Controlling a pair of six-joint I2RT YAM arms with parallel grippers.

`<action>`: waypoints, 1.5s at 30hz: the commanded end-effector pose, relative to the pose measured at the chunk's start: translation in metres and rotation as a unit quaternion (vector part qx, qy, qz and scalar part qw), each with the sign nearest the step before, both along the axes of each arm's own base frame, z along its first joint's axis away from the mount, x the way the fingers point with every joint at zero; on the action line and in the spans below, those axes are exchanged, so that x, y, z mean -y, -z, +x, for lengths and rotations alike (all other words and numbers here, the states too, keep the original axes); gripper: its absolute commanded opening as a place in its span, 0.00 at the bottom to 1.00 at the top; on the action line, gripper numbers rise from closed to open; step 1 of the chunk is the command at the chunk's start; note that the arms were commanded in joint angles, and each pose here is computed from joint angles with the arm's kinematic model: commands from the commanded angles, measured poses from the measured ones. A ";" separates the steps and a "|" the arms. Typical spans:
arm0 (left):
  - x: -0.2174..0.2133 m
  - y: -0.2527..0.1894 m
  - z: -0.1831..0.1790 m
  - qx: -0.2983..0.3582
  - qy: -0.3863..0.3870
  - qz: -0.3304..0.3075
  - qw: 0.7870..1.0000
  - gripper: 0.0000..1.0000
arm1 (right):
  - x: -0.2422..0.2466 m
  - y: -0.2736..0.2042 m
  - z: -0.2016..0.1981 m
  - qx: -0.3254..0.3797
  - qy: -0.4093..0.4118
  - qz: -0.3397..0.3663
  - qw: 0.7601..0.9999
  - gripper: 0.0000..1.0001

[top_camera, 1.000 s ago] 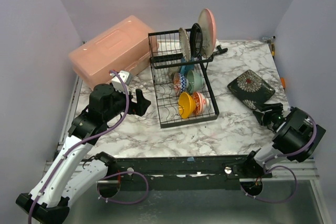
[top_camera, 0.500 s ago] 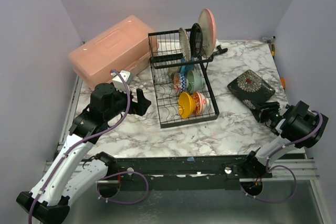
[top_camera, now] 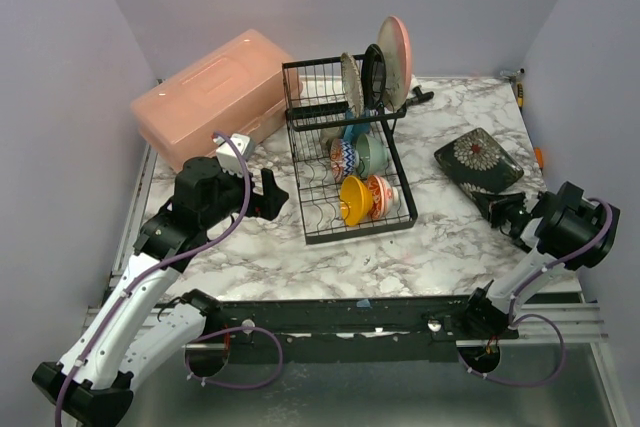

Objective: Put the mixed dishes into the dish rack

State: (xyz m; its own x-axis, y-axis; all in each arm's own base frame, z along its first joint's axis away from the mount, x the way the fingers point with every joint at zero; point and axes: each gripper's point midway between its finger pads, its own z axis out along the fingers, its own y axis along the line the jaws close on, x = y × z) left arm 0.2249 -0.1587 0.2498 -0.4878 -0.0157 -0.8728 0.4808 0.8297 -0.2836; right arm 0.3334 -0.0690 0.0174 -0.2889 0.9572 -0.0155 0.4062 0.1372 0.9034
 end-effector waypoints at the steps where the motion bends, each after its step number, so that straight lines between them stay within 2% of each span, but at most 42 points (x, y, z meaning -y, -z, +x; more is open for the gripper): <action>1: 0.003 -0.002 0.000 0.003 0.008 -0.002 1.000 0.91 | 0.010 0.000 0.004 -0.017 0.018 -0.030 0.999 0.00; 8: 0.006 -0.002 -0.001 -0.001 0.016 -0.005 1.000 0.91 | 0.019 -0.046 0.006 -0.011 0.022 -0.104 0.994 0.00; 12: 0.005 -0.003 -0.002 0.003 0.013 -0.005 1.000 0.91 | 0.021 -0.092 0.007 0.022 0.022 -0.134 0.990 0.00; 20: 0.006 -0.003 -0.004 0.002 0.019 -0.009 1.000 0.91 | 0.009 -0.174 0.004 0.087 0.010 -0.155 0.984 0.00; 29: 0.015 -0.009 -0.008 -0.007 0.036 -0.033 0.999 0.92 | -0.015 -0.296 -0.004 0.153 -0.016 -0.143 0.978 0.00; 33: 0.042 -0.030 -0.022 -0.042 0.084 -0.114 0.989 0.92 | -0.026 -0.332 -0.007 0.158 -0.038 -0.145 0.976 0.00; 37: 0.076 -0.069 -0.029 -0.062 0.142 -0.230 0.961 0.92 | -0.050 -0.357 -0.011 0.168 -0.082 -0.147 0.971 0.00; 41: 0.100 -0.105 -0.011 -0.077 0.134 -0.310 0.938 0.92 | -0.066 -0.371 -0.014 0.177 -0.111 -0.137 0.968 0.00; 45: 0.124 -0.147 0.016 -0.056 0.107 -0.351 0.928 0.92 | -0.081 -0.385 -0.017 0.190 -0.130 -0.130 0.965 0.00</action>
State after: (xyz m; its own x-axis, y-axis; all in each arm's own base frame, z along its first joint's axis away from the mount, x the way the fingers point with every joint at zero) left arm 0.2219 -0.2540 0.3150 -0.6774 -0.2876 -0.6771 0.5220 0.4606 -0.7179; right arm 0.3246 -0.0086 0.3637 -0.4042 0.8481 -0.3425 0.1098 0.4168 0.9023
